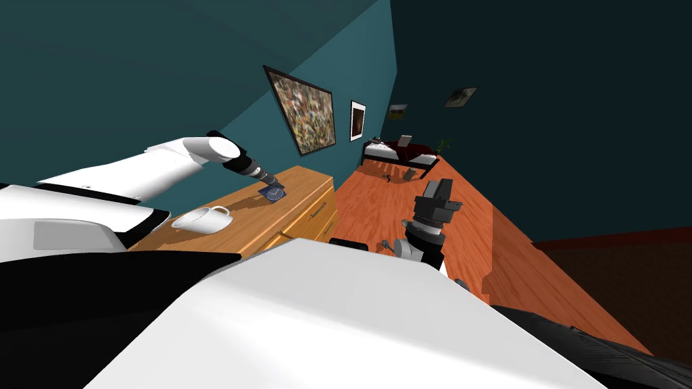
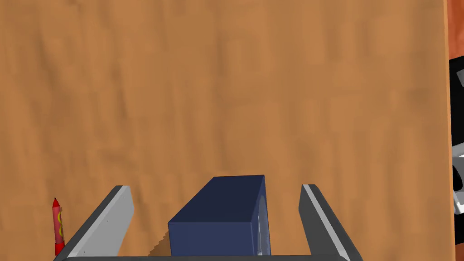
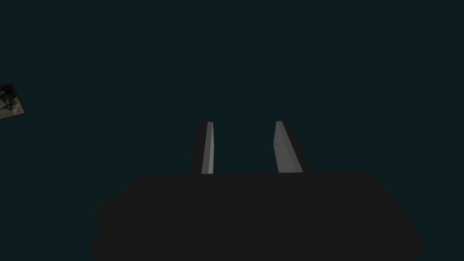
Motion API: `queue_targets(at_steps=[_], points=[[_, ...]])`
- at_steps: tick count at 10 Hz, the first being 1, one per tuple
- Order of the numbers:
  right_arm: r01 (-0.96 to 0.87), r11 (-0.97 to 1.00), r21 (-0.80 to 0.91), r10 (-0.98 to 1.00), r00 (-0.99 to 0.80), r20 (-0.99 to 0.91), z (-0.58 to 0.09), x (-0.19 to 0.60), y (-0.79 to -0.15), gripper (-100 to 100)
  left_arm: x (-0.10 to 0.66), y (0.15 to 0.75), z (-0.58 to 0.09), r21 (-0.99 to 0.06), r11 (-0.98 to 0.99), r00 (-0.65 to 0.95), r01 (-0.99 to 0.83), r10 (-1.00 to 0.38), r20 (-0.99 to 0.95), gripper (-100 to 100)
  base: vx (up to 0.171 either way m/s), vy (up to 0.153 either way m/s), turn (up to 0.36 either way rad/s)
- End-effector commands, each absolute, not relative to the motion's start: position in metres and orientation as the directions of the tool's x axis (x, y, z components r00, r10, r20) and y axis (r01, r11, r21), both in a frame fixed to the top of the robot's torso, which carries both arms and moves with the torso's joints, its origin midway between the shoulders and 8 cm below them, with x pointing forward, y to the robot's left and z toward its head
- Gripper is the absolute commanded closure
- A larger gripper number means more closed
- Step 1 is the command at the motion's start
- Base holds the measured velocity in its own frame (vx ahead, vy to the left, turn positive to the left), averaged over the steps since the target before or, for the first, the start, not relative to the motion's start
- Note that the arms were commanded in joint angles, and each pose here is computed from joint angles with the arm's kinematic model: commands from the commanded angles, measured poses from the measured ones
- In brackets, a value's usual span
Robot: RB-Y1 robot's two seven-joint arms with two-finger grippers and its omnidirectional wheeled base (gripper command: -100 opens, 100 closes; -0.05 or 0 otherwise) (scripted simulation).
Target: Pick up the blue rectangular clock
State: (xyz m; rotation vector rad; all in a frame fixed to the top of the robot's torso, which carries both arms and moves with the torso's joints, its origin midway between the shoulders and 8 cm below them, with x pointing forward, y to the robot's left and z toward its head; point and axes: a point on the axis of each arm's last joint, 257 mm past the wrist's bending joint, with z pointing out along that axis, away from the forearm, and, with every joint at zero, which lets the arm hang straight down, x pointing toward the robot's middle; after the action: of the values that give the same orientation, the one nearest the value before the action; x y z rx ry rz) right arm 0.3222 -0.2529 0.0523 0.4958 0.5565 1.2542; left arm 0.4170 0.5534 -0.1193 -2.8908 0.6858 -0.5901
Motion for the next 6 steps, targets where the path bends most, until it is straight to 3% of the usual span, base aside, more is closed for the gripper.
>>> queue_targets(at_steps=[1, 6], points=[[-0.739, 0.241, 0.629, 0.969, 0.214, -0.119, 0.052, 0.322, -0.253, 0, 0.408, 0.554, -0.121, -0.165, -0.903, 0.841, -0.397, -0.429, 0.329, -100, -0.034, 0.044, -0.030], [-0.739, 0.241, 0.629, 0.969, 0.214, -0.119, 0.052, 0.322, -0.253, 0, 0.374, 0.552, -0.122, -0.026, -0.946, 0.910, -0.323, -0.318, 0.266, -100, -0.033, 0.044, -0.045]])
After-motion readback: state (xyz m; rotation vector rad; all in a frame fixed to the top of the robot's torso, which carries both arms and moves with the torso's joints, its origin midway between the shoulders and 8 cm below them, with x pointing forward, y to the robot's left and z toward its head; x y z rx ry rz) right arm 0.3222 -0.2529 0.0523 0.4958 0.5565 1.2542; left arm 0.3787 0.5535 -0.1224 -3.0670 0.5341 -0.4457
